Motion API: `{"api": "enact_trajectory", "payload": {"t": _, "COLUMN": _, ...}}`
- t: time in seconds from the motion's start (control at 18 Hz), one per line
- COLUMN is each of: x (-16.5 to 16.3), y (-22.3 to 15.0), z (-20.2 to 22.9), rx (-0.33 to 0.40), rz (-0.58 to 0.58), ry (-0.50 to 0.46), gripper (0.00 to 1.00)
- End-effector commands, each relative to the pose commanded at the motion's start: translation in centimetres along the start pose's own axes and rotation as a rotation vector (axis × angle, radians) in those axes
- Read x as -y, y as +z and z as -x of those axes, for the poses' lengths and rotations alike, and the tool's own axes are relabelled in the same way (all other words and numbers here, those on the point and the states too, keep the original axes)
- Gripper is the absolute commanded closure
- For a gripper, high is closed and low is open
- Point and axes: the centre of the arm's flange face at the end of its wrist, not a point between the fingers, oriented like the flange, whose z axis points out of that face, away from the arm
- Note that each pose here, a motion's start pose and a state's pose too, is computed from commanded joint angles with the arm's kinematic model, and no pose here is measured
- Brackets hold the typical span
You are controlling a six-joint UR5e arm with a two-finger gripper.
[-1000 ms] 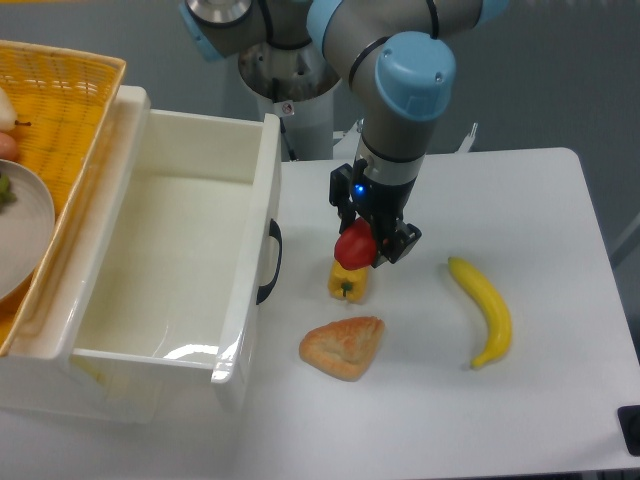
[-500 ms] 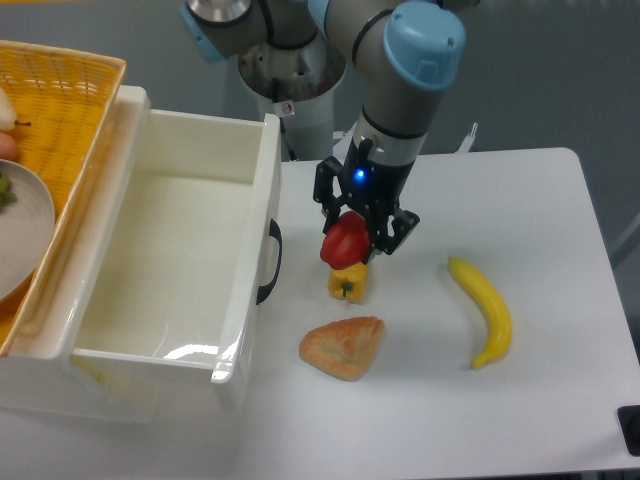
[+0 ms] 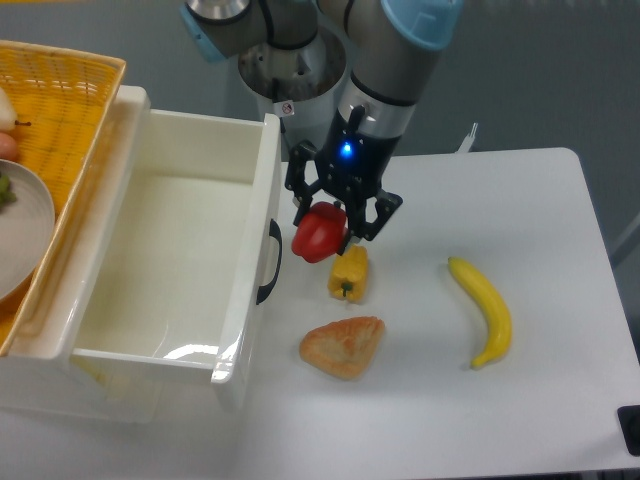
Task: Place the red pepper in the upper white drawer
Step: 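Carry the red pepper up and over into the open white drawer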
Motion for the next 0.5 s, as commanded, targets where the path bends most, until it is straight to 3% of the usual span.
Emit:
{"api": "enact_trajectory", "payload": {"t": 0.17, "x": 0.7, "y": -0.8, "z": -1.1, "rx": -0.018, "rz": -0.050, "ry": -0.027, "gripper": 0.49}}
{"api": "enact_trajectory", "payload": {"t": 0.5, "x": 2.4, "y": -0.1, "z": -4.3, "rx": -0.039, "rz": -0.041, "ry": 0.020, "gripper": 0.49}}
